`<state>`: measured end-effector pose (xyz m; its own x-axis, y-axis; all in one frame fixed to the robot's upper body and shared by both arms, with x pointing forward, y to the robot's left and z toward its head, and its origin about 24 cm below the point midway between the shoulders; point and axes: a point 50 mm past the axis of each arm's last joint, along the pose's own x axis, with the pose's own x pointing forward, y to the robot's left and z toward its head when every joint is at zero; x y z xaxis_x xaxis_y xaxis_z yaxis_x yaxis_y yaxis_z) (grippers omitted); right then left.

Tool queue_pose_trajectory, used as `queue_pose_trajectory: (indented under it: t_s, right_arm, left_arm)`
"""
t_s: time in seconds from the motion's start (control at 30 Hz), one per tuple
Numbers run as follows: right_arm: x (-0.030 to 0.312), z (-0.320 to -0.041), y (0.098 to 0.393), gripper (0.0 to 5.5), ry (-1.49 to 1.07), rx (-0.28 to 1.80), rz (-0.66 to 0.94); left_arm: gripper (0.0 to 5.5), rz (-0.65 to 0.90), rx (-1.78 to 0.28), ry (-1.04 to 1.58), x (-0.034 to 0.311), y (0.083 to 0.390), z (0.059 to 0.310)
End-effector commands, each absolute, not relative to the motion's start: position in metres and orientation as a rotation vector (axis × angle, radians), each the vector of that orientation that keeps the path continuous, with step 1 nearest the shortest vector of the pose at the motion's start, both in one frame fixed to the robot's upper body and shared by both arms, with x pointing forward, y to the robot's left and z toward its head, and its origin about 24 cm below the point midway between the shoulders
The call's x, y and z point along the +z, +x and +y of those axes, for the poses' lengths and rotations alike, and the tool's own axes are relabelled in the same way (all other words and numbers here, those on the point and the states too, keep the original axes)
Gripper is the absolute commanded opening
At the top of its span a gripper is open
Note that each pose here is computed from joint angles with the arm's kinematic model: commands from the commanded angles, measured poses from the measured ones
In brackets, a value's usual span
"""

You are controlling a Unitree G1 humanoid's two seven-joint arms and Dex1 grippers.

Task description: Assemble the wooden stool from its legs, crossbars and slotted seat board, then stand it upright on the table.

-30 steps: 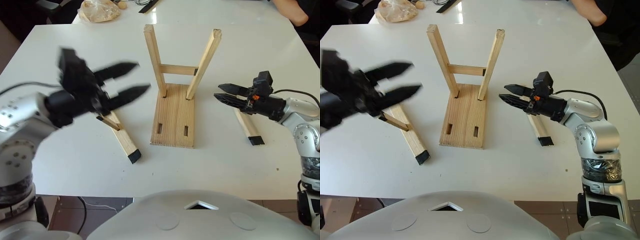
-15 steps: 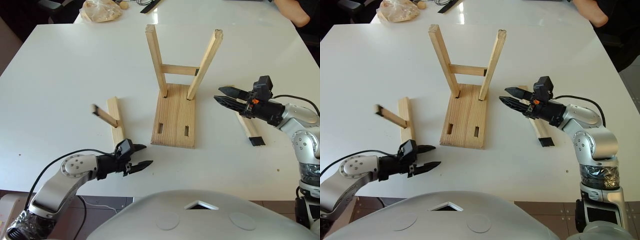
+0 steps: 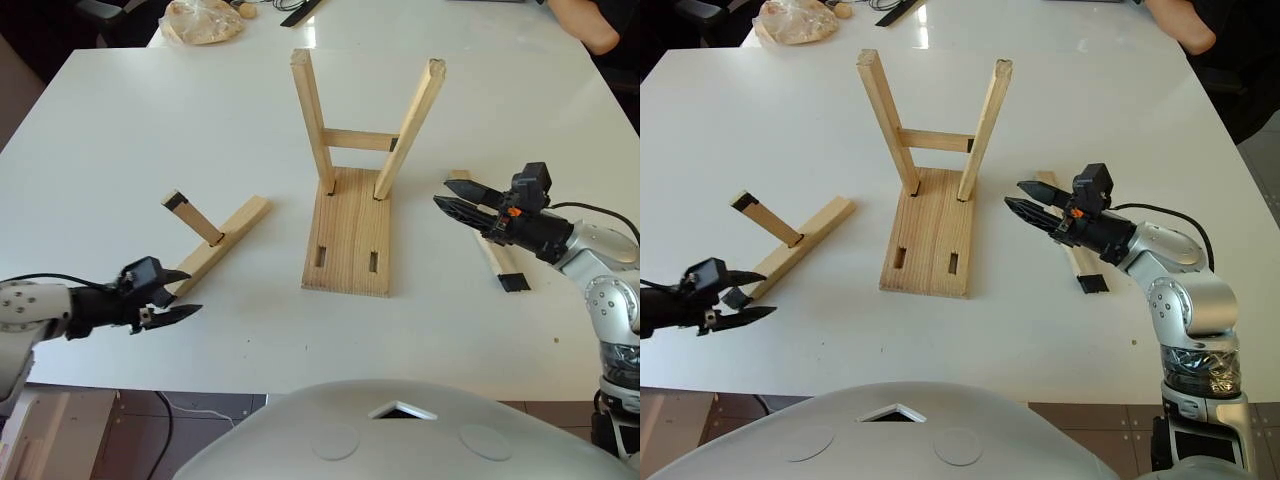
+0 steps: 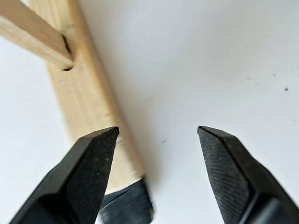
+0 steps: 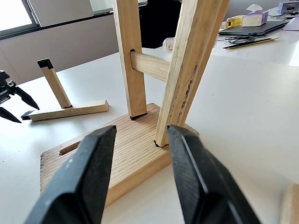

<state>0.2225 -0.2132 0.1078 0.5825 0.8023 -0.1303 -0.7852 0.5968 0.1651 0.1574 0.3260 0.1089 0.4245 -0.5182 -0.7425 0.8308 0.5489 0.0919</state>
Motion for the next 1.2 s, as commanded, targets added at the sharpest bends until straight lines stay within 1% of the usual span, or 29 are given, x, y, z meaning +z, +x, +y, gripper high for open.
queue_pose_trajectory:
  t_s: [0.03,0.1,0.2,0.3,0.4,0.47,0.57,0.77,0.83,1.0,1.2]
  right_arm:
    - [0.109,-0.217,0.221,2.0,0.075,0.908,0.195]
    - [0.108,-0.217,0.222,2.0,0.072,0.907,0.196]
    - [0.111,-0.216,0.224,2.0,0.087,0.911,0.188]
    - [0.111,-0.216,0.226,2.0,0.075,0.917,0.194]
    - [0.11,-0.217,0.227,2.0,0.062,0.923,0.206]
    - [0.109,-0.217,0.228,2.0,0.059,0.928,0.21]
    - [0.109,-0.217,0.229,2.0,0.057,0.933,0.211]
    - [0.108,-0.216,0.23,2.0,0.056,0.937,0.22]
    - [0.108,-0.216,0.231,2.0,0.056,0.938,0.222]
    - [0.108,-0.216,0.233,2.0,0.051,0.938,0.226]
    - [0.107,-0.216,0.236,2.0,0.045,0.939,0.225]
  left_arm:
    - [3.14,0.638,-0.779,0.462,0.133,0.175,0.338]
    - [3.14,0.631,-0.737,0.406,0.128,0.179,0.339]
    - [3.14,0.604,-0.763,0.355,0.118,0.178,0.326]
    - [3.54,0.605,-0.746,0.324,0.105,0.176,0.318]
    - [3.98,0.628,-0.689,0.29,0.093,0.176,0.318]
    - [3.98,0.647,-0.644,0.272,0.087,0.178,0.321]
    - [3.98,0.668,-0.629,0.265,0.08,0.177,0.323]
    - [3.98,0.717,-0.723,0.223,0.06,0.163,0.31]
    - [3.98,0.72,-0.722,0.225,0.056,0.161,0.31]
    - [3.24,0.679,-0.647,0.255,0.048,0.168,0.321]
    - [2.25,0.653,-0.679,0.245,0.044,0.167,0.316]
